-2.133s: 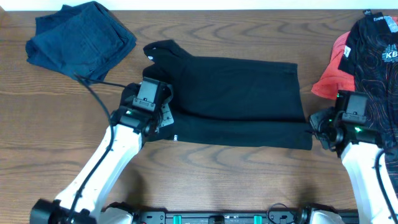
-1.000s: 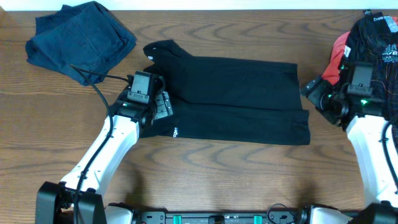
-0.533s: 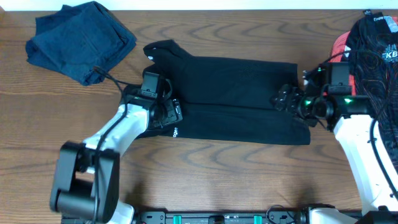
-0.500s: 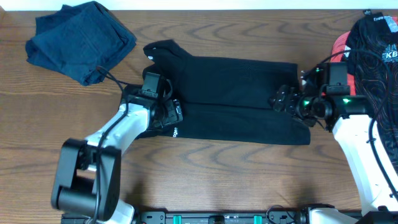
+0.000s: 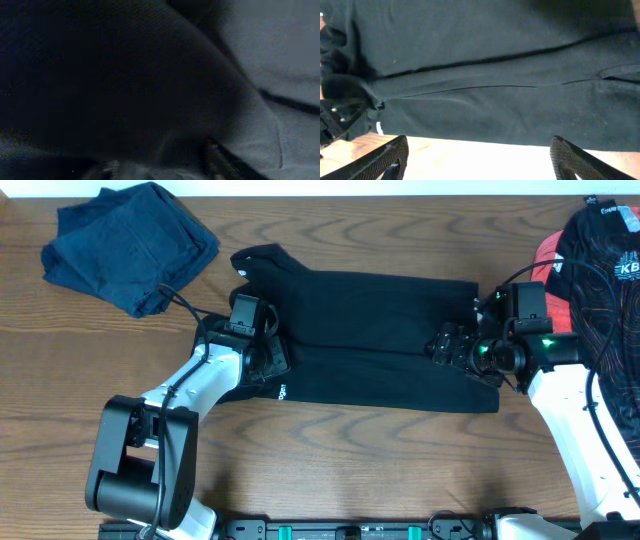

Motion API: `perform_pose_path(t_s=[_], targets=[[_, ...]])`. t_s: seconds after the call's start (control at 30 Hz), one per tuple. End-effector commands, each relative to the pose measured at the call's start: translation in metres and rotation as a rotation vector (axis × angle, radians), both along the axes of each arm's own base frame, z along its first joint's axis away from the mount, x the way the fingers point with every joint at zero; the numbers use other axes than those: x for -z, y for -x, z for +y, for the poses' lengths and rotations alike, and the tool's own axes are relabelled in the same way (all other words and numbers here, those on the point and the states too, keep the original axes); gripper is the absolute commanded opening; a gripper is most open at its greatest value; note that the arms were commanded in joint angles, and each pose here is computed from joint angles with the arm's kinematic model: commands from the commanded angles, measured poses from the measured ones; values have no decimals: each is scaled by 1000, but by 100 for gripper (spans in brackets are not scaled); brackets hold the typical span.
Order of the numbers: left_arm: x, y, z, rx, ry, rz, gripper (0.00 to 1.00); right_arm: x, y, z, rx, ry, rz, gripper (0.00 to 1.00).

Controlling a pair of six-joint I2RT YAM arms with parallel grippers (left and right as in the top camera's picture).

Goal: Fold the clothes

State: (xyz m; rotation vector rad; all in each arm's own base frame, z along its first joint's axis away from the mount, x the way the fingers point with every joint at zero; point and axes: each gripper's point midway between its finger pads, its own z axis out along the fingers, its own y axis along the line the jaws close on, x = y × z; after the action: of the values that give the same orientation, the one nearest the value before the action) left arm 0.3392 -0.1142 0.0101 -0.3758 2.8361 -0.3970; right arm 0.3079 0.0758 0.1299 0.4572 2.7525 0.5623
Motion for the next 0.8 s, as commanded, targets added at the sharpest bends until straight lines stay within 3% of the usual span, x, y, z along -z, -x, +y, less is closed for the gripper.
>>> perform_pose_path(t_s=[0.0, 0.13, 0.3, 0.47, 0.77], targets=[[-1, -6, -3, 6, 14, -12, 45, 1, 0, -2, -8, 31, -2, 88], [-2, -8, -4, 6, 16, -19, 38, 3, 2, -6, -2, 50, 5, 88], [-3, -11, -4, 7, 19, -31, 14, 5, 3, -7, 1, 56, 10, 89], [-9, -22, -7, 6, 32, -83, 10, 10, 5, -10, 8, 74, 20, 89], [-38, -68, -19, -15, 98, -299, 10, 15, 5, -11, 8, 79, 40, 89]])
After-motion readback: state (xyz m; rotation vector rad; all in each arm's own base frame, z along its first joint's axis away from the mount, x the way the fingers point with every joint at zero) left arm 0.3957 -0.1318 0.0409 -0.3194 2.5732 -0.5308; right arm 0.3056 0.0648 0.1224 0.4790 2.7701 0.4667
